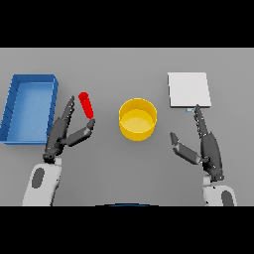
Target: Pick up the red beaker and tilt it to pour out 1 green nut into yellow bowl. Pick up the yellow bowl and place it on the metallic measuring scale.
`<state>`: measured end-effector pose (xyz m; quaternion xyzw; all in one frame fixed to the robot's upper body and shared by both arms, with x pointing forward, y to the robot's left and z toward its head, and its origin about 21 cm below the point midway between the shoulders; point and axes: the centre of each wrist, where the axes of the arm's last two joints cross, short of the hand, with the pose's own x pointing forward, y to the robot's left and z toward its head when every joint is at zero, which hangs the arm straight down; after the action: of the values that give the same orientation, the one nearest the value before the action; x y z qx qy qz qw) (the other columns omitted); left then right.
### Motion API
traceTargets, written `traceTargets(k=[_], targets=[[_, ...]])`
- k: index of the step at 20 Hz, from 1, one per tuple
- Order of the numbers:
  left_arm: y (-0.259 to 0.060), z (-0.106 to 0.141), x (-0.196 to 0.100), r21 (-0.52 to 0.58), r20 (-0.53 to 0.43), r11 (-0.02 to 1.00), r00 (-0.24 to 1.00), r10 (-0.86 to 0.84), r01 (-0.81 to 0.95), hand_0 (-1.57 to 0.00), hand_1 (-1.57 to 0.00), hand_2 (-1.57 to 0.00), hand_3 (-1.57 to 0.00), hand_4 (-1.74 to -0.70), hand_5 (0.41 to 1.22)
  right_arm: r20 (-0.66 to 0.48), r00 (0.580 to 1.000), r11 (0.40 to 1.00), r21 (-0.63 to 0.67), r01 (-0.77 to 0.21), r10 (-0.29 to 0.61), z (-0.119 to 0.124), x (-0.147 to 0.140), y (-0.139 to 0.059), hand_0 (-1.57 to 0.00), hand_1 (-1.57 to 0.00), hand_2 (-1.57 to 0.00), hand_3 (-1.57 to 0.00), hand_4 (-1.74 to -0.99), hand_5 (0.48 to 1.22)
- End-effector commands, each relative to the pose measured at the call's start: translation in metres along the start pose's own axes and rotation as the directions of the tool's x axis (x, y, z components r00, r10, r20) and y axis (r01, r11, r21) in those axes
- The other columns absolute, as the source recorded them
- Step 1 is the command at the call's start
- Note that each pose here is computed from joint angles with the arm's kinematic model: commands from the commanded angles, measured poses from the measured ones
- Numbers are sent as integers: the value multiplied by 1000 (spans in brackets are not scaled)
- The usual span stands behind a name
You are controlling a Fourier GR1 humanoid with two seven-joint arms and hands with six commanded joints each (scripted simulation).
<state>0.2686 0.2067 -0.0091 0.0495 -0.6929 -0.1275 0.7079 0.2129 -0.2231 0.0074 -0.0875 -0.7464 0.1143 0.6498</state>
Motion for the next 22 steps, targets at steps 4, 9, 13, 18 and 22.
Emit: traceTargets(k=[4, 9, 13, 18, 22], targets=[[0, -23, -4, 1, 6, 1000, 1000, -5, 5, 1, 1, 1, 1, -1262, 668, 0, 1000, 1000, -10, -4, 4, 1, 1, -7, 1, 1, 1, 1, -1278, 634], [2, -45, -8, -7, -3, 1000, 1000, -7, 7, 1, 1, 1, 1, -1287, 685, -10, 1000, 1000, -9, -7, 7, 3, 0, -5, 1, 1, 1, 1, -1269, 638], [-9, -64, -5, -25, -20, 999, 999, -26, 26, 1, 1, 1, 1, -1297, 690, -15, 1000, 1000, -13, -4, 4, 1, -4, -6, 1, 1, 1, 1, -1271, 646], [-12, -71, -7, -27, -17, 1000, 1000, -13, 12, 1, 1, 1, 1, -1289, 683, -11, 1000, 1000, -17, 6, -6, 3, -2, -11, 1, 1, 1, 1, -1265, 638], [-12, -79, -9, -40, -7, 999, 1000, 11, -12, 1, 1, 1, 1, -1329, 695, -9, 1000, 1000, -18, -2, 2, 5, 0, -11, 1, 1, 1, 1, -1264, 640]])
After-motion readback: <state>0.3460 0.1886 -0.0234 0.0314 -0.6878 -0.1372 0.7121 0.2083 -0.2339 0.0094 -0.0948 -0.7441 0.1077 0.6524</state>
